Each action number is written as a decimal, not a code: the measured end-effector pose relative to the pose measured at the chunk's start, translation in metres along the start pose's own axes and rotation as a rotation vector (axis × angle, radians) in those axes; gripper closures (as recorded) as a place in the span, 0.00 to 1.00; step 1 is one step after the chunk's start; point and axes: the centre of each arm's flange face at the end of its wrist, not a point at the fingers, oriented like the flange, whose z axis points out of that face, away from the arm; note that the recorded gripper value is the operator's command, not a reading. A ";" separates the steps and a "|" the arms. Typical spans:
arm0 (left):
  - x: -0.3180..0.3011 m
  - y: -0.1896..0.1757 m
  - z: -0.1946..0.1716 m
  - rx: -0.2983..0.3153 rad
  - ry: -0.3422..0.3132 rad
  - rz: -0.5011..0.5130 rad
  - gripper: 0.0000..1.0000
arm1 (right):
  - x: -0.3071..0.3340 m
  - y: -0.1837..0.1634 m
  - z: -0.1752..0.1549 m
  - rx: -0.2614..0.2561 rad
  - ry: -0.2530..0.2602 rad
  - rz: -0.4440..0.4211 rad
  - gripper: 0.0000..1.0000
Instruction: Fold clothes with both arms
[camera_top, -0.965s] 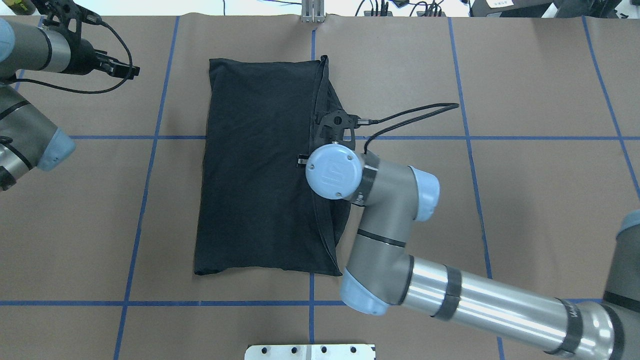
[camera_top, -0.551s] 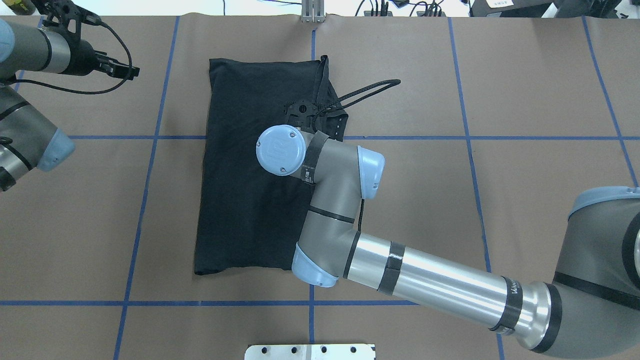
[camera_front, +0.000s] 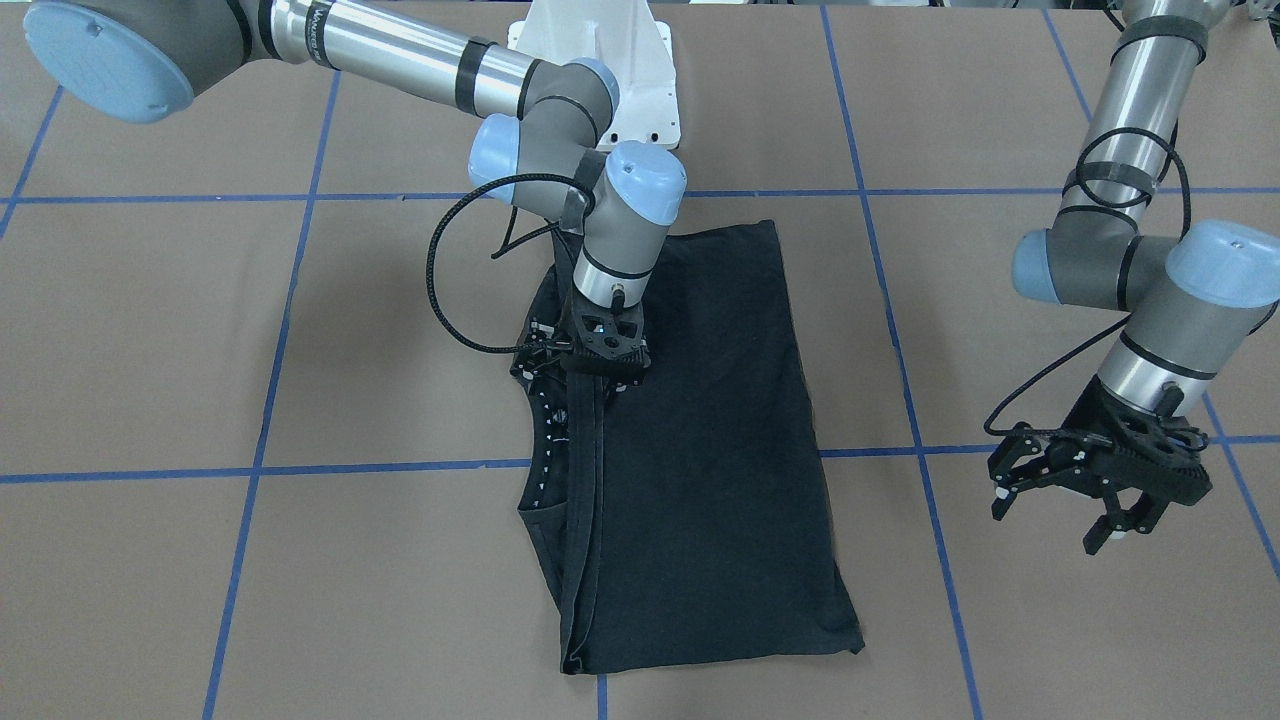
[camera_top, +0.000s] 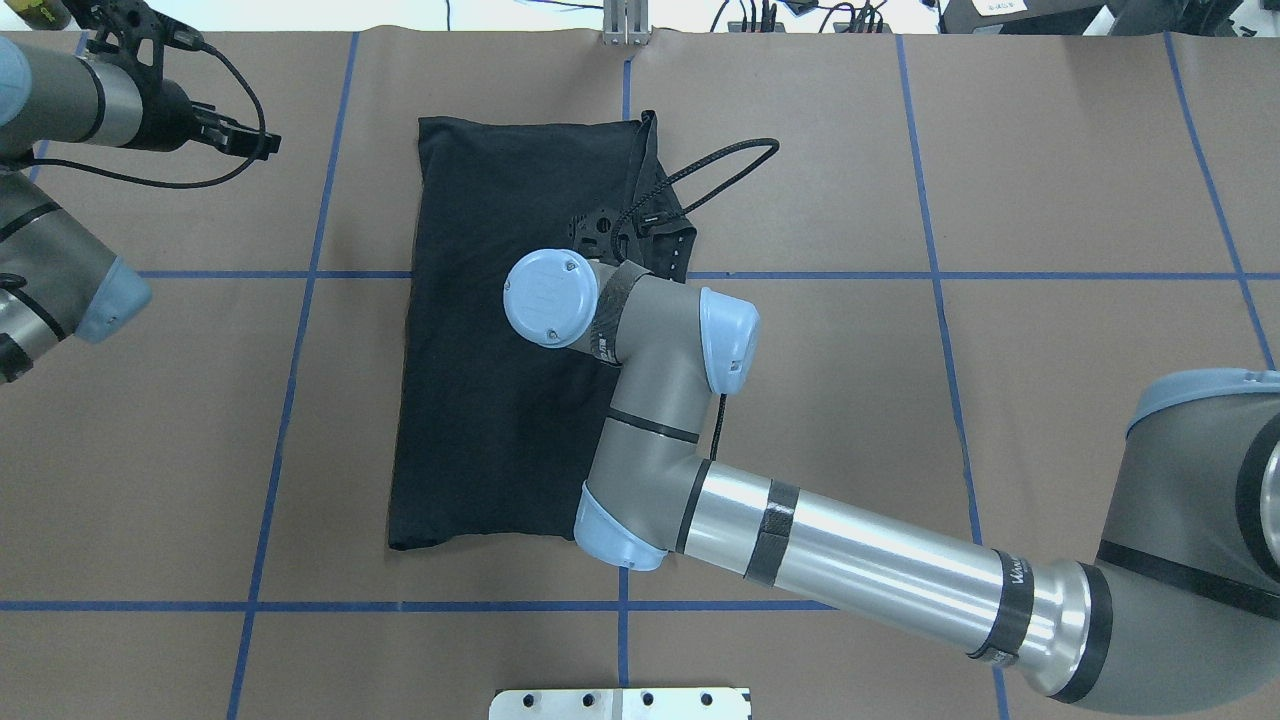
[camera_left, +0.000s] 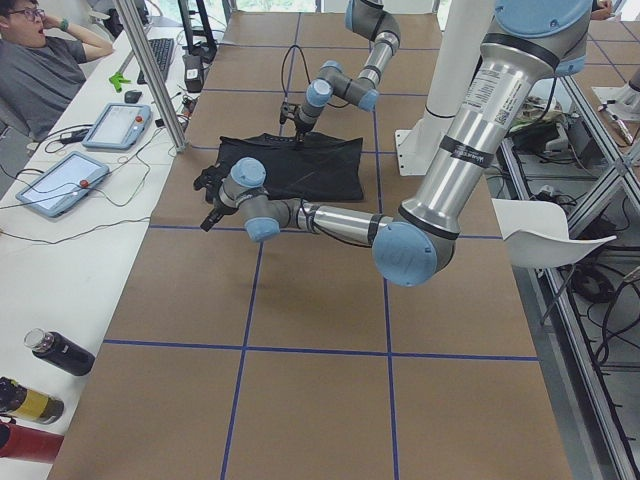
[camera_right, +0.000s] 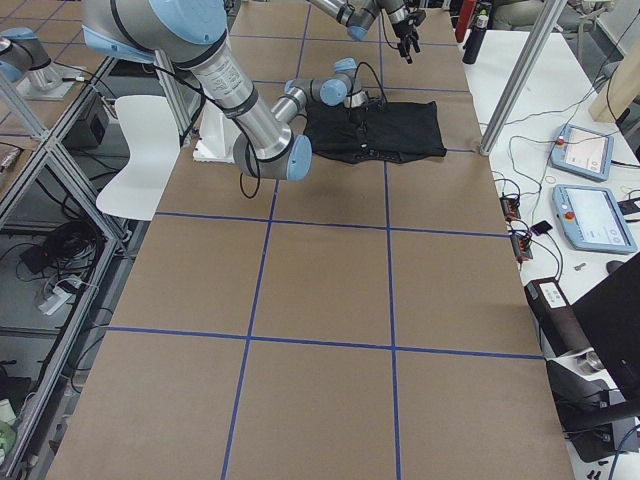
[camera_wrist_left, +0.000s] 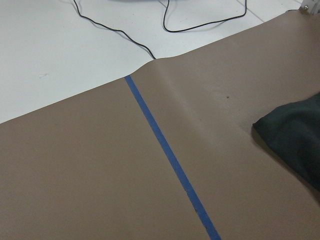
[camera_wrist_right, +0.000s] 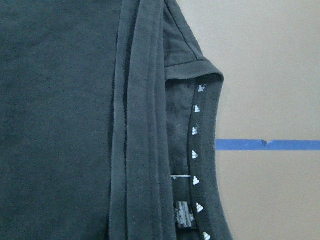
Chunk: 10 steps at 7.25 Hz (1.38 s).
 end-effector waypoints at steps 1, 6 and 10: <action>0.000 0.000 0.000 0.000 0.000 0.000 0.00 | 0.002 0.001 0.002 -0.007 0.017 -0.019 0.00; 0.000 0.000 0.000 0.000 0.000 0.000 0.00 | 0.027 -0.016 0.003 -0.038 0.116 -0.137 0.00; 0.000 0.000 0.000 0.000 0.000 0.000 0.00 | 0.104 0.003 -0.010 -0.038 0.117 -0.185 0.00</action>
